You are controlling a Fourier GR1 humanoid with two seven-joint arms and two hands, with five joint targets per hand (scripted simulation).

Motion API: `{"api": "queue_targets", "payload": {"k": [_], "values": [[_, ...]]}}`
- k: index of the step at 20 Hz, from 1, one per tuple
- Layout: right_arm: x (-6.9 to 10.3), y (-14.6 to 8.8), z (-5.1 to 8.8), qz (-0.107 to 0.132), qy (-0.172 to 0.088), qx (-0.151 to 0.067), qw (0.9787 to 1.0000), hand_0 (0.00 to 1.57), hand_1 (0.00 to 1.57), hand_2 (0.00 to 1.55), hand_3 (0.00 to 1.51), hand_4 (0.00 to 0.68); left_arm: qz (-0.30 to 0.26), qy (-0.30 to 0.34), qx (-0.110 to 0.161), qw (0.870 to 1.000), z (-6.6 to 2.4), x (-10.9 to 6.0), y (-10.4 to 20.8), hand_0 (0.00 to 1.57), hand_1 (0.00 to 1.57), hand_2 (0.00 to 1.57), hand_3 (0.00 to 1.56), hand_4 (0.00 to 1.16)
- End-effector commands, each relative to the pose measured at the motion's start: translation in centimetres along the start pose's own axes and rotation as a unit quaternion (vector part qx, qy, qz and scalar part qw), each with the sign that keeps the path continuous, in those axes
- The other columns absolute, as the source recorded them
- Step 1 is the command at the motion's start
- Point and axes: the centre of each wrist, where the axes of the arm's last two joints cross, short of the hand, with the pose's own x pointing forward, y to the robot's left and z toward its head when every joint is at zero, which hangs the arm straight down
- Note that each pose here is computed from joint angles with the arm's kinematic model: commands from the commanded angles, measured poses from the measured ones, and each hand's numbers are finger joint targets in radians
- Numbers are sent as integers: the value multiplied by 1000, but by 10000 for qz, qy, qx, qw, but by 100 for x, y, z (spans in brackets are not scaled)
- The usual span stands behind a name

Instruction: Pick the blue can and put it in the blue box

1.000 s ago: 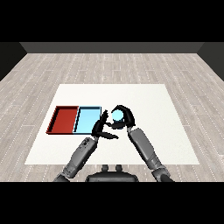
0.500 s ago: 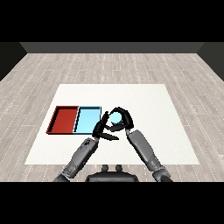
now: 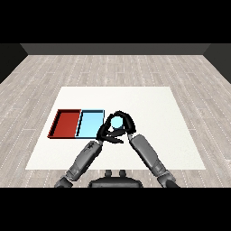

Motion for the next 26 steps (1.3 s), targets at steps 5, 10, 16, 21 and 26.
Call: {"api": "queue_targets", "payload": {"k": [5, 10, 16, 21, 26], "values": [[51, 67, -169, -4, -31, 85, 10000, 1460, 1460, 1446, 1396, 556, 60, -170, -52, 9998, 0, 5, -102, 0, 0, 0, 0, 0], [71, 224, 7, -118, 59, 199, 9997, 1485, 1485, 1468, 1407, 536, -303, 12, 21, 9995, -240, 71, -44, 0, 0, 0, 0, 108], [-72, 253, 101, -228, 21, 231, 9995, 1483, 1483, 1458, 1406, 572, -911, 269, 319, 9950, -212, 44, -189, 0, 0, 0, 0, 0], [-175, 354, 39, -252, 63, 249, 9994, 1475, 1475, 1457, 1399, 559, -1198, 3, 239, 9925, -352, 204, -197, 0, 0, 0, 0, 206], [18, 316, -60, -446, -66, 263, 9986, 1483, 1483, 1461, 1408, 587, -890, 65, 544, 9945, -256, 58, -204, 776, 776, 789, 205, 641]]}}
